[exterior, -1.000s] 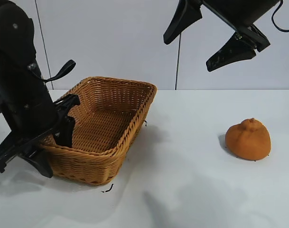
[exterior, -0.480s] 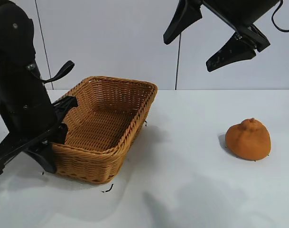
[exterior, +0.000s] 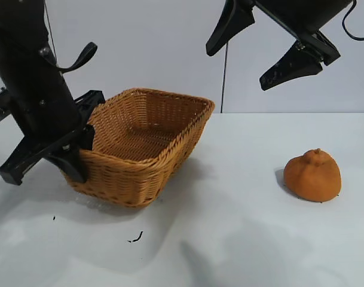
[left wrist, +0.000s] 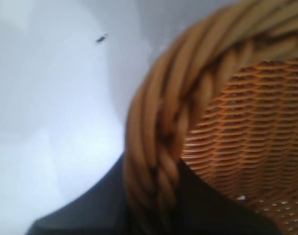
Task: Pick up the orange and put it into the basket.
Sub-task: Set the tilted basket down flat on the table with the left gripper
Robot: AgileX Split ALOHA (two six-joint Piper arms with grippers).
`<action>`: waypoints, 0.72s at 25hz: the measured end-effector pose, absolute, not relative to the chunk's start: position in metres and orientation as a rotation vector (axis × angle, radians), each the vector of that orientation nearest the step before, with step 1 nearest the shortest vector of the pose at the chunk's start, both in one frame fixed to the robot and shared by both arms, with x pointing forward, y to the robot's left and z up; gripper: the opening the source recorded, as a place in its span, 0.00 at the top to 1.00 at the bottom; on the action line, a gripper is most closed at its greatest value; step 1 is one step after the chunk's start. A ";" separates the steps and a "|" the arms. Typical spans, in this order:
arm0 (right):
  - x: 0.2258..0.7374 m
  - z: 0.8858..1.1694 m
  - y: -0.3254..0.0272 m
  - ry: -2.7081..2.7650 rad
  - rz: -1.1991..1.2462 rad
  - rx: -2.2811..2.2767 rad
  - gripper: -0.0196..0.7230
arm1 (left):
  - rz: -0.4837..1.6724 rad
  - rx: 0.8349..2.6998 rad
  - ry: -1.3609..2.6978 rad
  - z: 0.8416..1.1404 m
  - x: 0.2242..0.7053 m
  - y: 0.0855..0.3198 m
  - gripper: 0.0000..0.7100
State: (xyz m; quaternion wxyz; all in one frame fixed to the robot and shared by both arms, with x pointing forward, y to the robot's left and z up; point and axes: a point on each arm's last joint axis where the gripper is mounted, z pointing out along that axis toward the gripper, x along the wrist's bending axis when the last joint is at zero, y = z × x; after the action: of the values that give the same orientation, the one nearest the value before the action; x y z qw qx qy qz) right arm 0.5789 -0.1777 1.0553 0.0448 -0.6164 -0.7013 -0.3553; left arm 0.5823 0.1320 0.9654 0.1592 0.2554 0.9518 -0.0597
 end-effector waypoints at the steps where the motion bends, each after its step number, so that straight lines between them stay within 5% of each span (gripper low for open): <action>1: 0.579 1.055 -0.178 -2.142 -1.085 -1.883 0.04 | -0.170 0.778 2.706 0.967 0.586 0.137 0.86; 10: 0.578 1.055 -0.177 -2.142 -1.075 -1.877 0.04 | -0.164 1.340 2.562 0.970 0.628 0.188 0.86; 18: 0.577 1.055 -0.177 -2.146 -1.067 -1.872 0.04 | -0.218 1.955 2.271 0.966 0.653 0.186 0.86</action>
State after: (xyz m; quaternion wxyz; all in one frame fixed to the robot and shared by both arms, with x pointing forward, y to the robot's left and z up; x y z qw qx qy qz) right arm 0.5775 -0.1775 1.0548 0.0503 -0.6150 -0.7046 -0.3504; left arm 0.6534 0.1863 0.9659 0.0686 0.6490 0.7542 -0.0724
